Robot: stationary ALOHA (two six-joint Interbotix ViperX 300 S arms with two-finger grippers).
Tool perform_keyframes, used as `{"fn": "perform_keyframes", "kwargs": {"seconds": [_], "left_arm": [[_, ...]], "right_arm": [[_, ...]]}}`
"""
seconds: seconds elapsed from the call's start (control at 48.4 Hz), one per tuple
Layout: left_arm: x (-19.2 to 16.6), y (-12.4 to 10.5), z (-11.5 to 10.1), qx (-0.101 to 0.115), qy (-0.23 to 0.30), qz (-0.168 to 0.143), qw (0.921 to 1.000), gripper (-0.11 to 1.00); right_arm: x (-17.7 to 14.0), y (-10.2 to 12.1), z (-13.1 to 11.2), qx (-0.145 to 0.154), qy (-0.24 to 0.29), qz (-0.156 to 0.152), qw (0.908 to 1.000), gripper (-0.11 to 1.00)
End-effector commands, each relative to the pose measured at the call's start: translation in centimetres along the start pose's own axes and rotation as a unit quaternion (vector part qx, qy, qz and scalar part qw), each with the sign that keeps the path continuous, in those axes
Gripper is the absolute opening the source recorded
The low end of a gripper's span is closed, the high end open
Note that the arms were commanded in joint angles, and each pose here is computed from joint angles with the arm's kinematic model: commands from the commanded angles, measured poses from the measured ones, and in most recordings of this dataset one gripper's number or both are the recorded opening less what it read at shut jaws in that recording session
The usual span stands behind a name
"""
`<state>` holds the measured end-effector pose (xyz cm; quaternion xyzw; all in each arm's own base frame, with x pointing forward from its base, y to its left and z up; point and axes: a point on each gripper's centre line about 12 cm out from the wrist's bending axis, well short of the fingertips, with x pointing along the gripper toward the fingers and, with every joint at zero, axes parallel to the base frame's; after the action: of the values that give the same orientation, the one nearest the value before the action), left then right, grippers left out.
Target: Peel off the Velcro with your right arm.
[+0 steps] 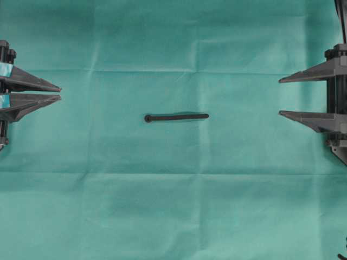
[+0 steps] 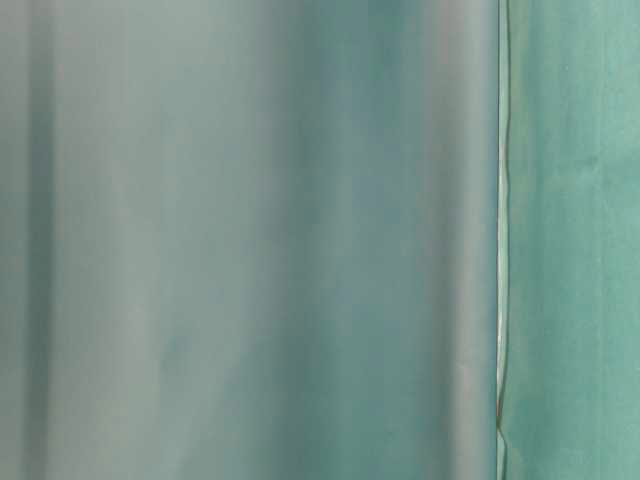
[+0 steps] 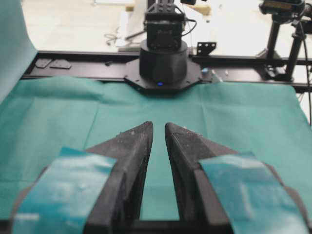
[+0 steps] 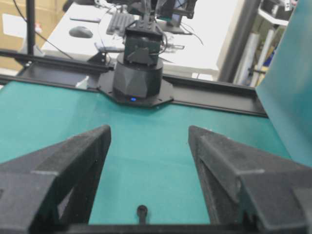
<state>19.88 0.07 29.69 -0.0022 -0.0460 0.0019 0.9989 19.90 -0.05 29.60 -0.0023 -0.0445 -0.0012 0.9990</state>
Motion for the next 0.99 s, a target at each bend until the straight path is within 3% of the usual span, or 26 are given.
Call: {"fn": "perform_keyframes", "kwargs": {"seconds": [0.0, 0.165, 0.289, 0.413, 0.517, 0.599, 0.702, 0.826, 0.868, 0.971], "left_arm": [[0.0, 0.0, -0.1, -0.005, -0.005, 0.0, 1.0, 0.24], [-0.1, 0.0, -0.5, -0.004, -0.01, 0.0, 0.9999, 0.01], [-0.1, 0.0, -0.6, -0.007, -0.017, 0.0, 0.9998, 0.0], [-0.2, 0.0, -0.6, -0.008, -0.022, 0.0, 0.9997, 0.0], [-0.2, 0.0, -0.8, -0.007, -0.019, 0.0, 0.9998, 0.01], [-0.2, 0.0, -0.9, -0.008, -0.018, 0.001, 0.9998, 0.04], [-0.2, 0.0, -0.9, -0.007, -0.021, 0.001, 0.9998, 0.26], [-0.2, 0.0, -0.7, -0.005, -0.025, 0.0, 0.9997, 0.62], [-0.2, 0.0, -0.7, -0.006, -0.025, 0.001, 0.9997, 0.65], [-0.2, 0.0, -0.6, -0.004, -0.028, 0.001, 0.9996, 0.57]], "right_arm": [[0.1, -0.1, 0.1, 0.002, -0.002, -0.002, 1.0, 0.24], [-0.2, -0.1, -0.6, 0.002, -0.002, -0.002, 1.0, 0.0], [-0.3, -0.1, -0.9, 0.001, -0.008, -0.002, 1.0, -0.1], [-0.4, -0.1, -1.0, 0.002, -0.011, -0.002, 0.9999, -0.08], [-0.5, -0.1, -1.3, 0.001, -0.008, -0.002, 1.0, 0.01], [-0.5, -0.1, -1.3, 0.001, -0.007, -0.002, 1.0, 0.15], [-0.5, 0.0, -1.3, 0.001, -0.008, -0.001, 1.0, 0.43], [-0.5, -0.1, -1.3, 0.001, -0.008, -0.002, 1.0, 0.76], [-0.5, -0.1, -1.3, 0.001, -0.008, -0.002, 1.0, 0.77], [-0.5, -0.1, -1.3, 0.001, -0.008, -0.002, 1.0, 0.77]]}}
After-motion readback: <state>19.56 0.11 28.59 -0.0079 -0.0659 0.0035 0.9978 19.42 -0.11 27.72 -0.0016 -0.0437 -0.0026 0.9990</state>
